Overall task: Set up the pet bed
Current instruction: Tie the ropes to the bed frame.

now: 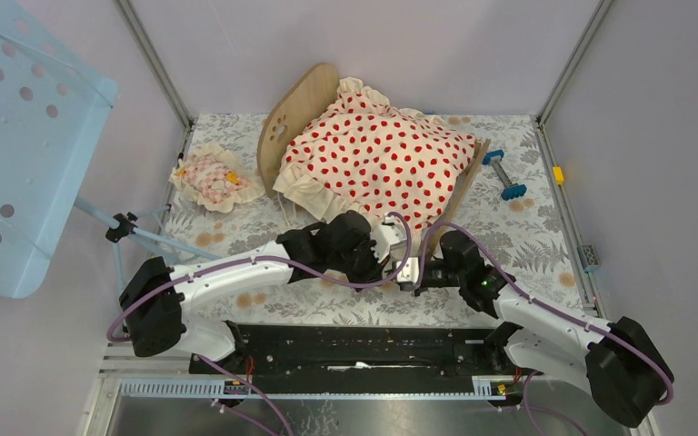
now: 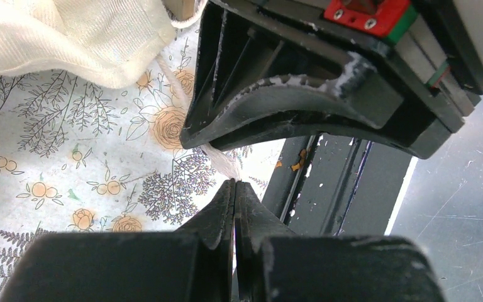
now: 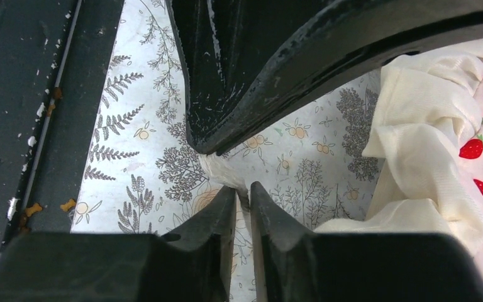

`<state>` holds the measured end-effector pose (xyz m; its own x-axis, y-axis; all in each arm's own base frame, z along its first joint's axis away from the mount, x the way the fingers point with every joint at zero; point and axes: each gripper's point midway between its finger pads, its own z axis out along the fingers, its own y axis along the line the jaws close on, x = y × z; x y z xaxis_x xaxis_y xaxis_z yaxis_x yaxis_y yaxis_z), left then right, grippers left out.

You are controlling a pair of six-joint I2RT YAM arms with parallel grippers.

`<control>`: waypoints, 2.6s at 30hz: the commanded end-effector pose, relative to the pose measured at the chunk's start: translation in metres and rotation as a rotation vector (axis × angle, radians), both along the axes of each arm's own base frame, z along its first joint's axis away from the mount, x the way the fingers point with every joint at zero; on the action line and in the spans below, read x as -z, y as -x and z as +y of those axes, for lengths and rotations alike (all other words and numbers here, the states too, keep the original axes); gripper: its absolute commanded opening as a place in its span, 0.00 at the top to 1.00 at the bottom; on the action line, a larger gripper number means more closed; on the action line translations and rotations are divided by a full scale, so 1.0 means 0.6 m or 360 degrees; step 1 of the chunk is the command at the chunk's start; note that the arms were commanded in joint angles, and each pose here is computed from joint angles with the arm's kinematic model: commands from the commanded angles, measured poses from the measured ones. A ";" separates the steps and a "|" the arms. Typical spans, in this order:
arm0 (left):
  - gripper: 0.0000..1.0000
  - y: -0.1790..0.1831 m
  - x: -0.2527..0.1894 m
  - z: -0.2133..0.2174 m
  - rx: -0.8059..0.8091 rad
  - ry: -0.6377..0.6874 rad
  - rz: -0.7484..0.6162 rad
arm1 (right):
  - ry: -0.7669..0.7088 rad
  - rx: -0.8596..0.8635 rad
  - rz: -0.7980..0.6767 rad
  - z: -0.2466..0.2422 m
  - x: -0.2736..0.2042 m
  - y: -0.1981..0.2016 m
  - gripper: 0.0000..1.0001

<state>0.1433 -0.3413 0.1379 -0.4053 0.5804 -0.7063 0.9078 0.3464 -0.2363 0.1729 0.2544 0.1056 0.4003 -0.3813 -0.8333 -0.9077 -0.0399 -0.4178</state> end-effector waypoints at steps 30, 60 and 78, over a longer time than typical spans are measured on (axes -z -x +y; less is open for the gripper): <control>0.54 -0.099 -0.012 -0.053 -0.0606 0.0569 0.0238 | 0.0362 0.0324 0.0120 -0.111 0.011 0.036 1.00; 0.36 -0.164 0.073 -0.126 -0.0975 0.0683 0.0123 | 0.0215 0.0460 0.0135 -0.124 -0.004 0.045 1.00; 0.30 -0.166 0.055 -0.151 -0.1047 0.0907 0.0278 | 0.0202 0.0396 0.0165 -0.118 0.000 0.056 1.00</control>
